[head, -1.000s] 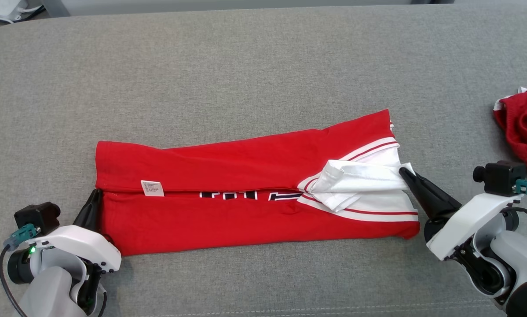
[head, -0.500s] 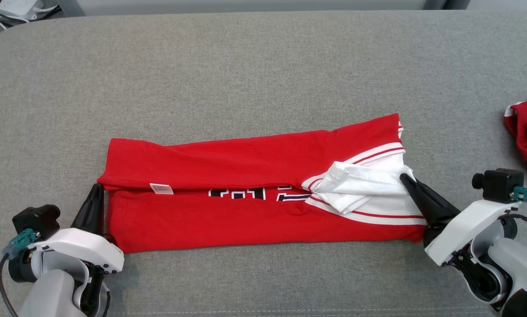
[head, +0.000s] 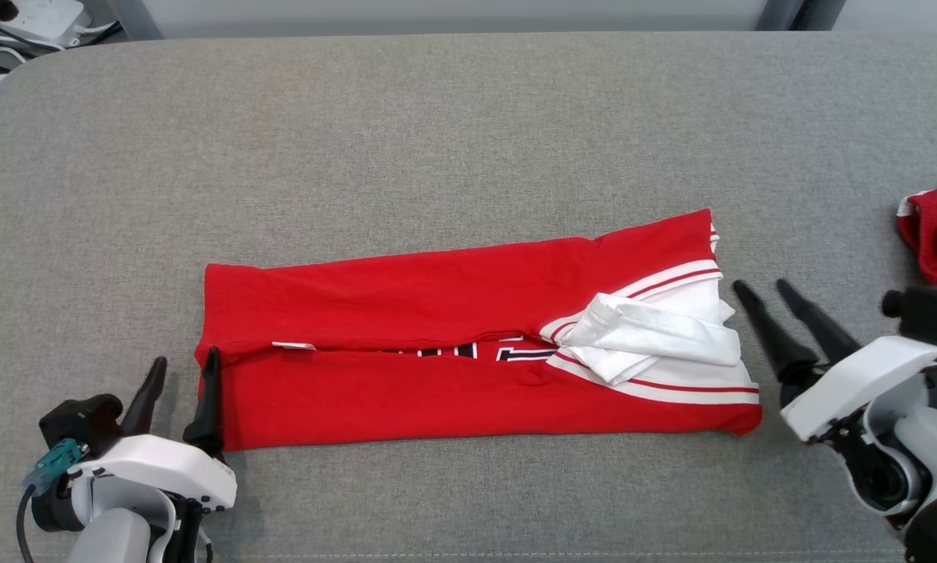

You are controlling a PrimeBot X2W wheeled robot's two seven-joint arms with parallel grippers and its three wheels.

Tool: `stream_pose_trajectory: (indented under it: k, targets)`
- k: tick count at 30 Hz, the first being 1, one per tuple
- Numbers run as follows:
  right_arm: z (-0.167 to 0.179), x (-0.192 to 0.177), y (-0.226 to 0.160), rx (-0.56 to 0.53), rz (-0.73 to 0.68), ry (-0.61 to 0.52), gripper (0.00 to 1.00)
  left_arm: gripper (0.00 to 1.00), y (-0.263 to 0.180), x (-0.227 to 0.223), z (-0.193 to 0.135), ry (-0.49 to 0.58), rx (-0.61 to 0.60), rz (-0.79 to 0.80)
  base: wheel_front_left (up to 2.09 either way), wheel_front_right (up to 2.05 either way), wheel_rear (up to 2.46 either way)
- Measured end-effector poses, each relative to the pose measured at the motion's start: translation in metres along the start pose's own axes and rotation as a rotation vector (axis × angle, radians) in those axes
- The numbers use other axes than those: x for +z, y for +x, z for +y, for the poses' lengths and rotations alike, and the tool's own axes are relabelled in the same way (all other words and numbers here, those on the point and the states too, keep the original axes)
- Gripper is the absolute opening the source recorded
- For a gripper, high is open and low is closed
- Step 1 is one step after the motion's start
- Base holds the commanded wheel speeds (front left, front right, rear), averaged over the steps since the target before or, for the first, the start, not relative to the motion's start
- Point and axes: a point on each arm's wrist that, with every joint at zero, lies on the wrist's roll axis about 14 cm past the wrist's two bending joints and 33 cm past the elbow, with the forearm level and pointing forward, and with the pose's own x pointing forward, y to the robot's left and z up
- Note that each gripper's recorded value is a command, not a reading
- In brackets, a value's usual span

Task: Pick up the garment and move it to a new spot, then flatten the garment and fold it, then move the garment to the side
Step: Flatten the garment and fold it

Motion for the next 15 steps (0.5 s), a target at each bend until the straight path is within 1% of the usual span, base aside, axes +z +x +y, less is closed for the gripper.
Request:
stream_pose_trajectory:
  k: [1,4,6,9,13,15]
  targets:
    - [0.000,0.000,0.000,0.000,0.000,0.000,1.00,1.00,0.000,0.000,0.000,0.000,0.000,0.000,0.00,0.00,0.00]
    - [-0.017,0.010,-0.001,-0.054,-0.040,-0.019,1.00,1.00,-0.002,0.015,0.001,0.011,0.021,-0.060,0.00,0.00,0.00]
    - [-0.020,-0.003,-0.001,-0.080,-0.022,-0.012,1.00,1.00,-0.007,0.018,-0.007,0.009,0.021,-0.085,0.00,0.00,0.00]
    - [-0.017,-0.022,0.004,-0.086,0.012,0.008,1.00,1.00,-0.012,0.012,-0.009,0.003,0.028,-0.079,0.00,0.00,0.00]
    - [-0.021,-0.052,0.013,-0.115,0.087,0.021,1.00,1.00,-0.015,0.012,-0.004,0.011,0.040,-0.085,0.00,0.00,0.00]
    - [-0.022,-0.056,0.018,-0.114,0.102,0.009,1.00,1.00,-0.015,0.011,-0.002,0.003,0.050,-0.084,0.00,0.00,0.00]
